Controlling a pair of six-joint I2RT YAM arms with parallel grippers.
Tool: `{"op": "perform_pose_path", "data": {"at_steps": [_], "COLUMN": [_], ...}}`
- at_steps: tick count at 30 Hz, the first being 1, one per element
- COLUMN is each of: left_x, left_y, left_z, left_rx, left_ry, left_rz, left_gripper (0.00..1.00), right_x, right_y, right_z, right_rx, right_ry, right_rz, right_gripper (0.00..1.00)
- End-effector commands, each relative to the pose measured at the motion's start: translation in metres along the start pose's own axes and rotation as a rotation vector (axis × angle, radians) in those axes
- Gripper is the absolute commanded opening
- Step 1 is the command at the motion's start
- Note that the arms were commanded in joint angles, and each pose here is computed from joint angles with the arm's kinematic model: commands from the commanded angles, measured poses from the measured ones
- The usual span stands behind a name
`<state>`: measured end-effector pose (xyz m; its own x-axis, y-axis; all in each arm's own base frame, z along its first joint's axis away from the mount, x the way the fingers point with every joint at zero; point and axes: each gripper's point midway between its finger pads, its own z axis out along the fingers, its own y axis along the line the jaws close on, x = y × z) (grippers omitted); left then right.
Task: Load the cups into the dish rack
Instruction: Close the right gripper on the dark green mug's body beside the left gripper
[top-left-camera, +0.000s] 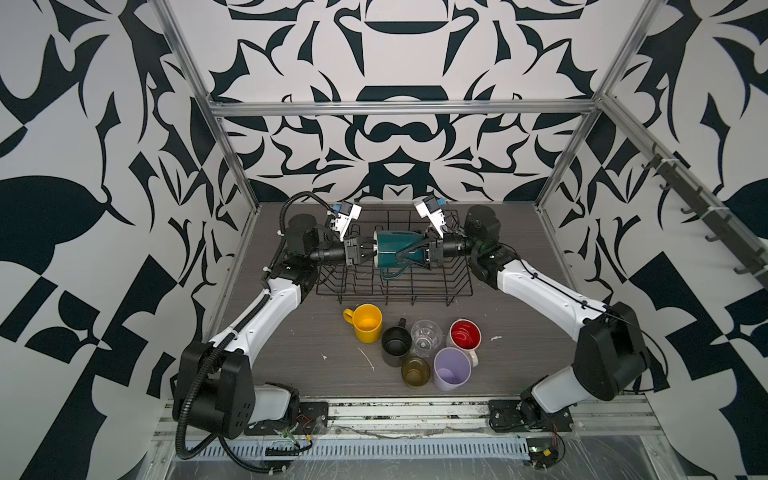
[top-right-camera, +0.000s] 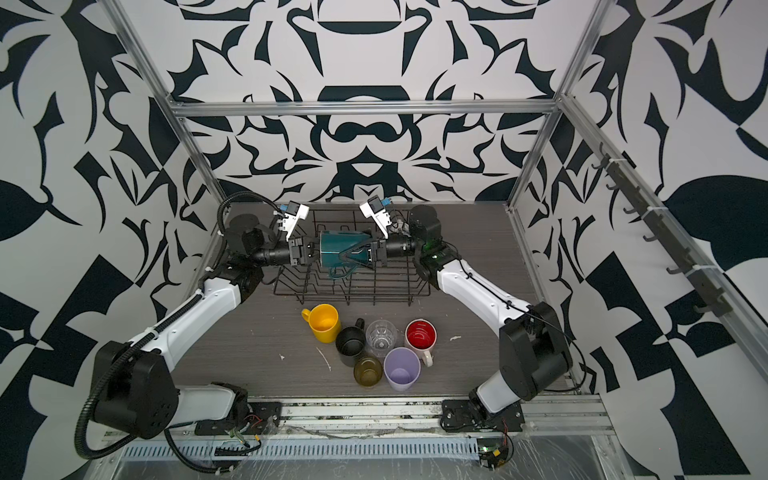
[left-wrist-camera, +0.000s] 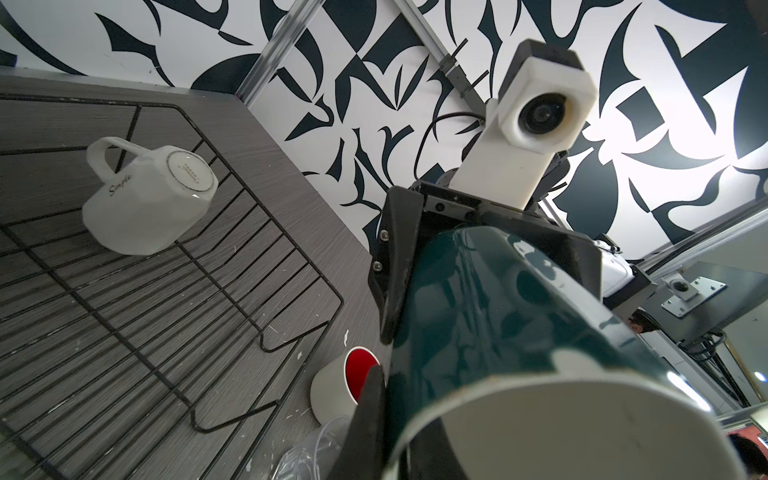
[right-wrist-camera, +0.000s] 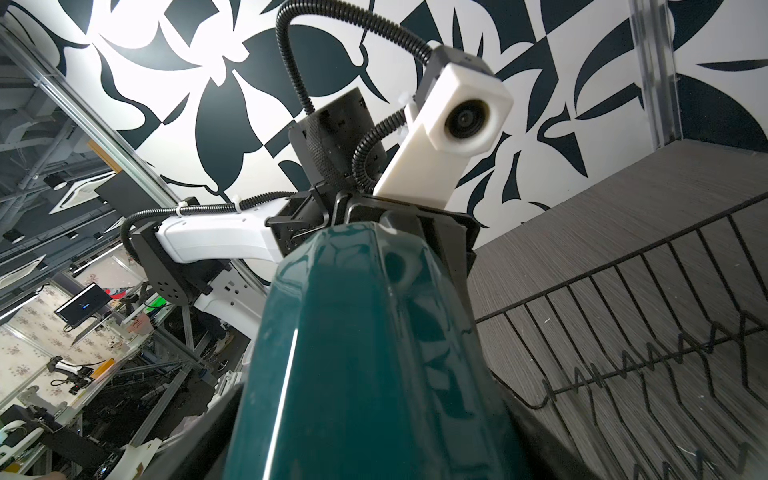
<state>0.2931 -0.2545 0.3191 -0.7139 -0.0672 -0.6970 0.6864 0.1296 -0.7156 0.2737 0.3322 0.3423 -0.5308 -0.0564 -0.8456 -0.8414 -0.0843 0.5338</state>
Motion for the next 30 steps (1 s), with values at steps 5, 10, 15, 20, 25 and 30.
{"op": "perform_pose_path", "data": {"at_steps": [5, 10, 15, 20, 25, 30], "left_x": [-0.009, -0.009, -0.010, -0.012, -0.012, -0.014], "left_y": [-0.020, -0.019, -0.018, -0.018, -0.016, -0.016], "left_z": [0.001, 0.001, 0.001, 0.001, 0.001, 0.000], "left_rx": [0.061, 0.060, 0.053, 0.046, 0.033, 0.018], "left_ry": [0.000, 0.001, -0.005, -0.012, -0.017, -0.025], "left_rz": [0.070, 0.063, 0.058, 0.059, 0.056, 0.064], "left_gripper": [0.00, 0.00, 0.00, 0.09, 0.19, 0.37], "right_x": [-0.025, -0.027, -0.031, -0.037, -0.042, -0.046], "right_y": [0.015, 0.017, 0.020, 0.020, 0.023, 0.025], "right_z": [0.000, -0.001, -0.003, -0.006, -0.011, -0.015], "right_rx": [0.031, 0.037, 0.053, 0.088, 0.107, 0.122], "right_ry": [-0.057, -0.064, -0.079, -0.102, -0.117, -0.129], "right_rz": [-0.114, -0.123, -0.133, -0.135, -0.138, -0.145], "right_gripper": [0.02, 0.00, 0.00, 0.00, 0.00, 0.00]}}
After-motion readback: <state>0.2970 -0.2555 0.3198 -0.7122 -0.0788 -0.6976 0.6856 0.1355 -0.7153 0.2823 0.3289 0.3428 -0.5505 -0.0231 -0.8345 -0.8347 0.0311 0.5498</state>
